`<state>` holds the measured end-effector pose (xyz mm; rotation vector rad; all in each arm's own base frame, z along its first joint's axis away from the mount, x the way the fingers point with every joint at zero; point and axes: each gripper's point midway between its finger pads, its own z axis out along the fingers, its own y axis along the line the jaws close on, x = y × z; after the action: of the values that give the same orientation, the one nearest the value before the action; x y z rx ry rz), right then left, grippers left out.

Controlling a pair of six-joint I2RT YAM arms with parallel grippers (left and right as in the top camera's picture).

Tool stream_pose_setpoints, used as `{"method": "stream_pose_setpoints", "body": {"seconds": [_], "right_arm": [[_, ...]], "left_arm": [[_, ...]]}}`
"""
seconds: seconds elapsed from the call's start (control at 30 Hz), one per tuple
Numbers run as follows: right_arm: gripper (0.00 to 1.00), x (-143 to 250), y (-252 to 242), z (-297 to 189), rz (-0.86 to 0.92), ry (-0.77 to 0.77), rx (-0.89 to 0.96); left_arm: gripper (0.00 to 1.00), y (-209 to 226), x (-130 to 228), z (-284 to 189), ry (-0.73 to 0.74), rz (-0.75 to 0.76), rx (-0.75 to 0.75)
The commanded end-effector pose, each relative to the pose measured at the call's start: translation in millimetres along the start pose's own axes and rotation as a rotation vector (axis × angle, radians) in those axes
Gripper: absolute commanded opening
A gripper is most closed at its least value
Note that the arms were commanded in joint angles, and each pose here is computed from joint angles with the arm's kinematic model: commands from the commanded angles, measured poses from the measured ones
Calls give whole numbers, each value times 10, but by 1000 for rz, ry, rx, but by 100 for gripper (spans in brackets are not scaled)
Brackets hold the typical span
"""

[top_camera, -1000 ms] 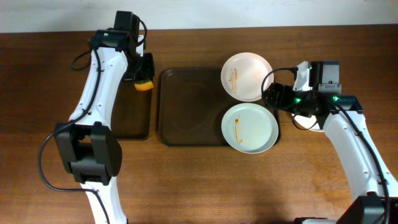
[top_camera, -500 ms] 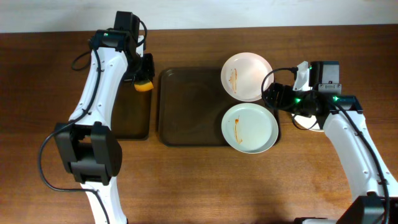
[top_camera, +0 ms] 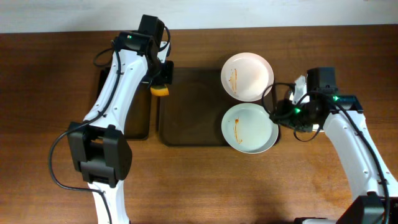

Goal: Clean dirty plates on tray and stack at the side

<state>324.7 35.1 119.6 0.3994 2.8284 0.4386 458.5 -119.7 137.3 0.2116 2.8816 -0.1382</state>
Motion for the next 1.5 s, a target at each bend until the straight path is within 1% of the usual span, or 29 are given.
{"method": "stream_pose_setpoints", "body": {"seconds": [0.0,0.07,0.17,0.27,0.3,0.33,0.37,0.4,0.43,0.5,0.57,0.6,0.63,0.7,0.73,0.8,0.9,0.93,0.97,1.0,1.03,1.07,1.1,1.17,1.27,1.3,1.37,1.43,1.47], "right_arm": [[49,148,-310,154,104,37,152],[49,261,-419,387,137,82,174],[48,269,-511,614,141,108,197],[43,248,-491,805,144,127,168],[40,246,-449,860,138,133,150],[34,247,-405,889,122,132,146],[24,280,-341,922,97,140,147],[10,314,-271,939,74,147,144],[4,349,-194,957,49,154,140],[4,423,-61,987,32,166,133],[4,490,231,1047,61,159,93],[4,489,360,1076,103,140,76],[4,455,591,1122,121,102,29],[4,389,938,1175,82,35,-48],[4,356,1042,1208,92,15,-76],[4,284,1112,1321,100,-7,-100],[4,177,1203,1497,96,10,-106],[8,112,1272,1550,70,13,-117],[21,80,1308,1565,58,12,-123],[37,57,1325,1551,12,3,-127],[45,15,1332,1516,-34,-1,-124],[52,-41,1324,1465,-101,-4,-115],[54,-94,1327,1426,-154,-11,-113],[53,-143,1361,1394,-254,-27,-118],[52,-164,1376,1407,-306,-33,-120],[49,-175,1406,1425,-322,-25,-128],[46,-177,1441,1512,-323,9,-131],[40,-113,1471,1581,-301,55,-153],[40,-76,1441,1624,-286,75,-146]], "left_arm": [[0,36,-94,-137,-50,14,4],[0,36,-94,-137,-50,14,4],[0,37,-95,-137,-50,14,3],[0,36,-95,-137,-50,14,4],[0,37,-95,-137,-50,14,3],[0,37,-95,-137,-50,14,3],[0,37,-95,-137,-50,14,3],[0,37,-94,-137,-50,14,3],[0,37,-95,-137,-50,14,3],[0,37,-95,-137,-50,14,3],[0,36,-94,-137,-50,14,4],[0,36,-93,-137,-50,14,4],[0,36,-94,-137,-50,14,4],[0,36,-95,-137,-50,14,4],[0,36,-94,-137,-50,14,4],[0,36,-94,-137,-50,14,4],[0,36,-95,-137,-50,14,4],[0,36,-95,-137,-50,14,4],[0,36,-95,-137,-50,14,4],[0,35,-95,-137,-50,14,4],[0,29,-94,-137,-50,11,8],[0,13,-92,-137,-49,-28,17],[0,-5,-90,-137,-48,-38,26],[0,-73,-84,-138,-43,-54,64],[0,-96,-80,-136,-40,-54,77],[0,-97,-80,-136,-40,-54,78],[0,-97,-80,-136,-40,-54,78],[0,-97,-80,-136,-40,-54,78],[0,-96,-80,-136,-40,-54,77]]}}
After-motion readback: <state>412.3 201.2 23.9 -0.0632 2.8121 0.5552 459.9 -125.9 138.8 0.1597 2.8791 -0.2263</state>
